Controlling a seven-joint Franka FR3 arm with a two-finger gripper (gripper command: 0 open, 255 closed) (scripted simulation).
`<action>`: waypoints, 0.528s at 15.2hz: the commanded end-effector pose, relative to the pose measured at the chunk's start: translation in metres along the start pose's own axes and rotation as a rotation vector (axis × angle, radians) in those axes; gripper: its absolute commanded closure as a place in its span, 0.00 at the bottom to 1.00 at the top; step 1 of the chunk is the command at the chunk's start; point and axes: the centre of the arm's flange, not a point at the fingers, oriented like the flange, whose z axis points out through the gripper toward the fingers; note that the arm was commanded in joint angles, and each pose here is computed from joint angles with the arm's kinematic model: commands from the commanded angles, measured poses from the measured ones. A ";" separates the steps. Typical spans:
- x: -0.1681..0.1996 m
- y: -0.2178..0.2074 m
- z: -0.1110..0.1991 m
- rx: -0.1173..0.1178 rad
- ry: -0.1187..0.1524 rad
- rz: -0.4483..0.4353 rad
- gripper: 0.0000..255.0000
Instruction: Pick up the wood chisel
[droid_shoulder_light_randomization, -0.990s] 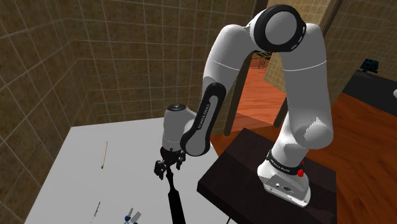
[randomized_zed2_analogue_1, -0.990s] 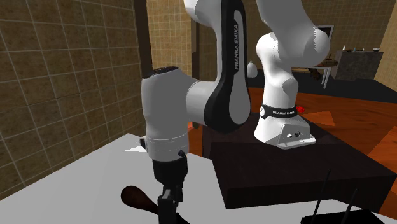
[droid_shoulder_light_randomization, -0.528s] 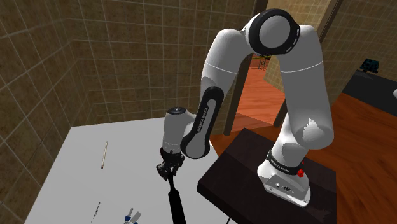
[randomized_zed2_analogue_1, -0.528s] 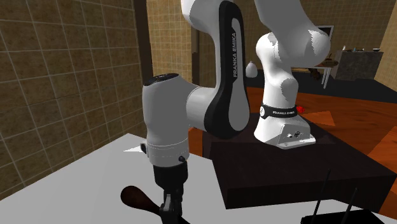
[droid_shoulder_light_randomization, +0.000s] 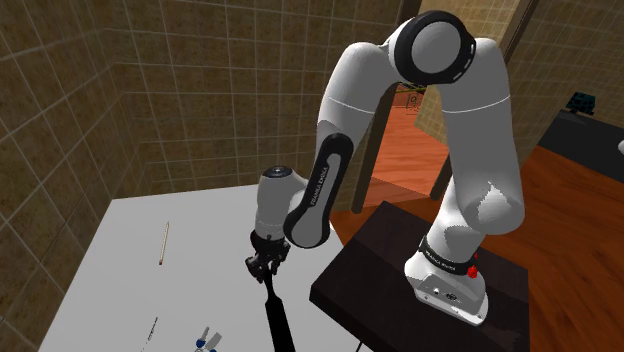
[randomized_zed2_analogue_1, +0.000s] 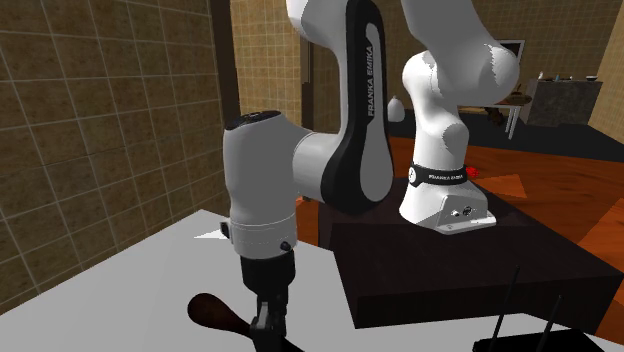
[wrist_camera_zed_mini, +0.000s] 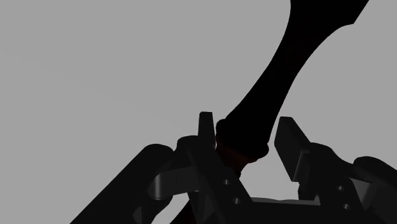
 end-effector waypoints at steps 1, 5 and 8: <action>-0.001 -0.001 -0.009 0.000 0.000 0.000 1.00; -0.002 -0.004 -0.030 0.000 0.000 0.000 1.00; -0.003 -0.006 -0.046 0.000 0.000 0.000 1.00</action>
